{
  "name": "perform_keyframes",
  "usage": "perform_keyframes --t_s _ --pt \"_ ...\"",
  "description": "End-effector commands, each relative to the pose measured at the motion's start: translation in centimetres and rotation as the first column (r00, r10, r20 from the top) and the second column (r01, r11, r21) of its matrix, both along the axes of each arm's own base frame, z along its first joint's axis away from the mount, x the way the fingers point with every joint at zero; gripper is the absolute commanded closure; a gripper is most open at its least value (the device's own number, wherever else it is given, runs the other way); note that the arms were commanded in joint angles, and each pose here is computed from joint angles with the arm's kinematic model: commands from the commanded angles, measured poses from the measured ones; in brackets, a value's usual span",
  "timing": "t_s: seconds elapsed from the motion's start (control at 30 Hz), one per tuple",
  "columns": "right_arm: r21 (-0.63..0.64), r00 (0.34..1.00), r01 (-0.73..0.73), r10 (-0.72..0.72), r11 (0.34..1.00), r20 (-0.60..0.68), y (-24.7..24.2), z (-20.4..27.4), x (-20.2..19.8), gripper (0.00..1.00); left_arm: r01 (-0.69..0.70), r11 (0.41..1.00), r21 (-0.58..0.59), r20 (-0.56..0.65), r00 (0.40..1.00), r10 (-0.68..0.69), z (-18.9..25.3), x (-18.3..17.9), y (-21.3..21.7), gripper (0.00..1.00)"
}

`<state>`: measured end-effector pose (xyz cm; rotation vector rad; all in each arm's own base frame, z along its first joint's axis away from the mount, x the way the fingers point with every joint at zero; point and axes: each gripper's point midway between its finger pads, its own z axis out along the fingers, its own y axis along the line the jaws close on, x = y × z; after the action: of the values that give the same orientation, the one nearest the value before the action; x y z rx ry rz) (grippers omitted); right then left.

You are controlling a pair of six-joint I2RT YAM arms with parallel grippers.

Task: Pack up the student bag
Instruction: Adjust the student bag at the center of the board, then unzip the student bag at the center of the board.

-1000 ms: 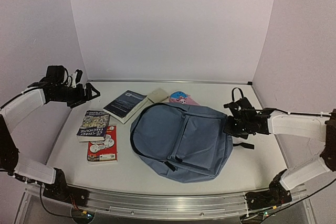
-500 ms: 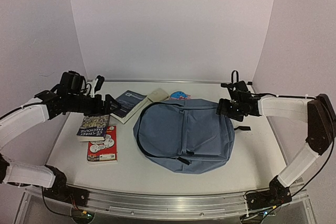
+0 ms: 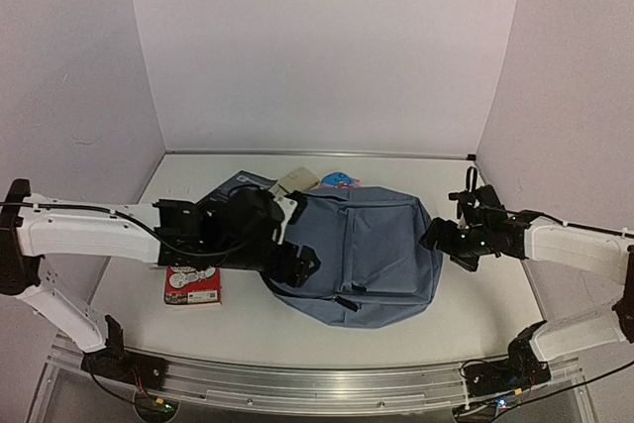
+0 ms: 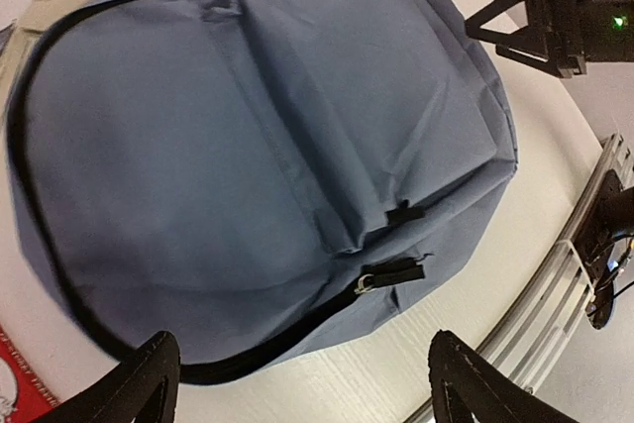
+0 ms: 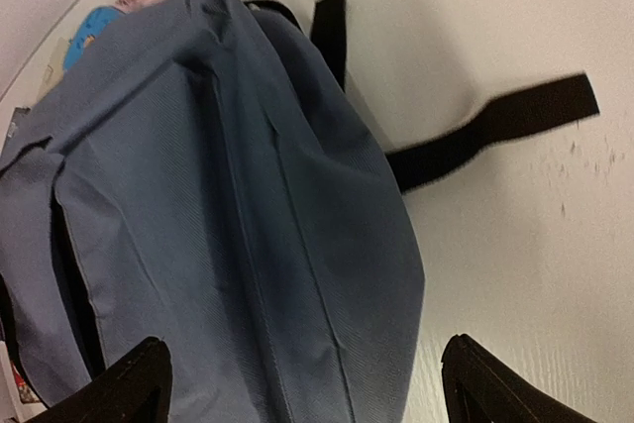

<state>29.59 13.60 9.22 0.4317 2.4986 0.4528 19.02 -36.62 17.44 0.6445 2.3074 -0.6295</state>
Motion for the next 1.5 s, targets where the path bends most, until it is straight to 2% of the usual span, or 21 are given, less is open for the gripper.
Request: perform_keyframes --t_s 0.0,0.17,0.33,0.5,0.63,0.87,1.07,1.47 --pt "0.043 0.996 0.027 -0.023 0.999 -0.086 -0.3 -2.0 -2.6 0.07 0.089 0.995 -0.046 0.101 0.991 -0.084 1.3 -1.2 -6.5 0.19" --pt "0.033 0.997 0.047 -0.044 0.998 -0.066 -0.7 -1.6 -2.3 0.07 0.091 0.996 -0.014 0.007 0.996 -0.091 -1.3 -1.5 -9.4 0.35" --pt "0.021 0.997 0.055 -0.053 0.998 -0.054 -0.8 -1.3 -1.8 0.07 0.096 0.995 0.026 -0.087 0.992 -0.093 -4.3 -2.0 -11.3 0.42" --pt "0.01 0.997 0.053 -0.052 0.999 -0.056 -0.9 -1.5 -1.8 0.07 0.14 0.99 0.035 -0.119 0.984 -0.135 -5.7 -2.9 -12.7 0.49" --pt "0.005 0.997 0.057 -0.057 0.998 -0.058 -1.0 -1.7 -1.8 0.07 0.121 0.985 0.124 -0.169 0.981 -0.099 -7.5 -3.0 -12.4 0.56" --pt "-0.004 0.996 0.06 -0.06 0.998 -0.063 -1.1 -2.1 -1.7 0.07 0.132 0.97 0.204 -0.169 0.981 -0.098 -9.7 -3.8 -12.3 0.58" --pt "-0.012 0.996 0.056 -0.057 0.998 -0.068 -1.0 -2.5 -1.5 0.07 0.138 0.946 0.293 -0.112 0.988 -0.109 -10.6 -3.7 -11.7 0.59" --pt "-0.012 0.996 0.049 -0.05 0.999 -0.077 -0.7 -3.0 -1.2 0.06 0.139 0.898 0.418 -0.06 0.99 -0.125 -12.9 -3.8 -11.0 0.54"
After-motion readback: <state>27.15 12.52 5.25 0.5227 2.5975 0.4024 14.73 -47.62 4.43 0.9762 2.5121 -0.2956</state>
